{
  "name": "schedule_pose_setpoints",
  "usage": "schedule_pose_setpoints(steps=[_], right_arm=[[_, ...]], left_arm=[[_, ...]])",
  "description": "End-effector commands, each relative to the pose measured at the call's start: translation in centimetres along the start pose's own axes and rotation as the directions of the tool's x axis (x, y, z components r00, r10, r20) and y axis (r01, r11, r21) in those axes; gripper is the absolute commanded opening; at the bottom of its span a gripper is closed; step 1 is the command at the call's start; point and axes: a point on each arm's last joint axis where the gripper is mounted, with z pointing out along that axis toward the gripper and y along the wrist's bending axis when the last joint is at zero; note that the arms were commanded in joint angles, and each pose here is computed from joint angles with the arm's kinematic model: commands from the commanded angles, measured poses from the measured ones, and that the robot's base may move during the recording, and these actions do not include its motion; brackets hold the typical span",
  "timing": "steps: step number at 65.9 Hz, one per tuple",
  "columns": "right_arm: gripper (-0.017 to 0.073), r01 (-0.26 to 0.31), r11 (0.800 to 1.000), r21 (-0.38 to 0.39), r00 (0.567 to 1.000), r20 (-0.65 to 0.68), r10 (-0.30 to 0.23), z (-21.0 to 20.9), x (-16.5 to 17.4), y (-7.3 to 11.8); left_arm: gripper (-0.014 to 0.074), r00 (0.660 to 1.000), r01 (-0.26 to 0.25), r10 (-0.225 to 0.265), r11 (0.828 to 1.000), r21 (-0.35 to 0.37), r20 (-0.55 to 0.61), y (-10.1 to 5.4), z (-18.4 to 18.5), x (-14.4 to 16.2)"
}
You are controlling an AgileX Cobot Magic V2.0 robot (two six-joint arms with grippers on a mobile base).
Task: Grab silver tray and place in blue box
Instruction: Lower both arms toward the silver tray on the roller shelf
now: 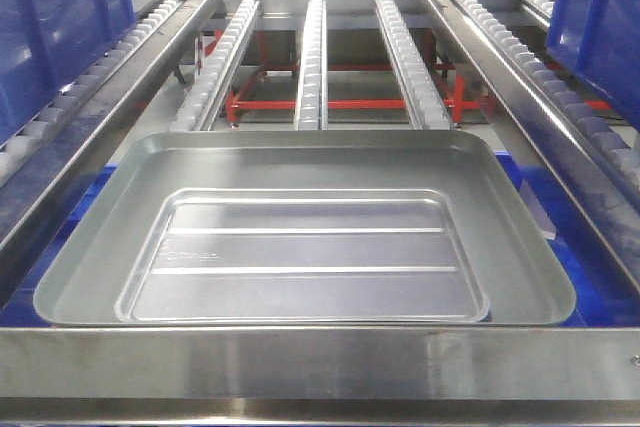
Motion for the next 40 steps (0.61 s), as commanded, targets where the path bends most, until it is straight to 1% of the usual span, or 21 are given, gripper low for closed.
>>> schedule_pose_setpoints(steps=[1, 2, 3, 4, 6, 7, 10, 12, 14, 18, 22, 23, 26, 28, 32, 35, 40], right_arm=[[0.0053, -0.006, 1.0, -0.017, 0.999, 0.038, 0.007, 0.0, -1.3, 0.3], [0.0053, -0.01, 1.0, -0.02, 0.999, 0.034, 0.011, 0.1, -1.4, 0.3], [0.0053, -0.016, 1.0, -0.024, 0.999, 0.03, 0.017, 0.2, -1.4, 0.4], [0.0053, -0.02, 0.999, -0.027, 0.999, 0.028, 0.02, 0.3, -1.4, 0.4], [0.0053, -0.024, 0.999, -0.03, 0.999, 0.034, 0.025, 0.4, -1.5, 0.4], [0.0053, -0.024, 0.999, -0.031, 0.999, 0.041, 0.025, 0.4, -1.5, 0.5], [0.0053, -0.025, 0.999, -0.035, 0.998, 0.061, 0.027, 0.4, -1.7, 0.5], [0.0053, -0.027, 0.999, -0.038, 0.997, 0.071, 0.029, 0.4, -1.8, 0.5], [0.0053, -0.028, 0.999, -0.04, 0.997, 0.073, 0.031, 0.4, -1.8, 0.5], [0.0053, -0.04, 0.998, -0.047, 0.997, 0.063, 0.043, 0.4, -1.8, 0.6], [0.0053, -0.047, 0.998, -0.051, 0.998, 0.048, 0.05, 0.4, -1.6, 0.6], [0.0053, -0.048, 0.998, -0.051, 0.998, 0.045, 0.05, 0.4, -1.6, 0.6], [0.0053, -0.048, 0.998, -0.049, 0.998, 0.033, 0.05, 0.4, -1.5, 0.6], [0.0053, -0.048, 0.998, -0.048, 0.998, 0.024, 0.049, 0.4, -1.4, 0.6], [0.0059, -0.061, 0.997, -0.057, 0.998, 0.009, 0.062, 0.3, -1.4, 0.7], [0.0058, -0.071, 0.995, -0.073, 0.997, -0.001, 0.071, 0.2, -1.4, 1.0], [0.006, -0.085, 0.992, -0.094, 0.996, -0.013, 0.084, -0.1, -1.5, 1.7]], left_arm=[[-0.0009, 0.997, 0.065, -0.066, 0.997, 0.034, 0.036, -0.5, 0.7, -1.6], [-0.0009, 0.997, 0.07, -0.071, 0.997, 0.033, 0.028, -0.5, 0.9, -1.6], [-0.0009, 0.996, 0.089, -0.09, 0.995, 0.04, 0.028, -0.5, 1.2, -1.8], [-0.0009, 0.995, 0.097, -0.098, 0.994, 0.04, 0.024, -0.5, 1.4, -1.8], [-0.0009, 0.99, 0.135, -0.137, 0.989, 0.054, 0.038, -0.6, 1.7, -2.1], [-0.0009, 0.985, 0.167, -0.169, 0.984, 0.065, 0.038, -0.7, 2.0, -2.2], [-0.0009, 0.972, 0.228, -0.232, 0.97, 0.083, 0.038, -0.8, 2.5, -2.4], [-0.0009, 0.966, 0.251, -0.255, 0.964, 0.086, 0.04, -0.8, 2.9, -2.6], [-0.0009, 0.964, 0.261, -0.264, 0.962, 0.084, 0.025, -0.8, 3.2, -2.7], [-0.0009, 0.968, 0.251, -0.25, 0.964, 0.081, -0.023, -0.9, 3.4, -2.8], [-0.0009, 0.97, 0.244, -0.242, 0.966, 0.085, -0.038, -1.1, 3.4, -3.1], [-0.0009, 0.972, 0.236, -0.234, 0.968, 0.087, -0.039, -1.1, 3.4, -3.2], [-0.0009, 0.983, 0.184, -0.182, 0.978, 0.096, -0.031, -1.3, 3.2, -3.6], [-0.0009, 0.986, 0.166, -0.163, 0.981, 0.102, -0.034, -1.4, 3.0, -3.8], [-0.0008, 0.987, 0.158, -0.153, 0.98, 0.12, -0.053, -1.8, 2.5, -4.5], [-0.0006, 0.989, 0.142, -0.134, 0.98, 0.139, -0.066, -2.3, 2.0, -5.1], [-0.0006, 0.997, 0.063, -0.056, 0.986, 0.152, -0.047, -3.3, 1.3, -6.0]])
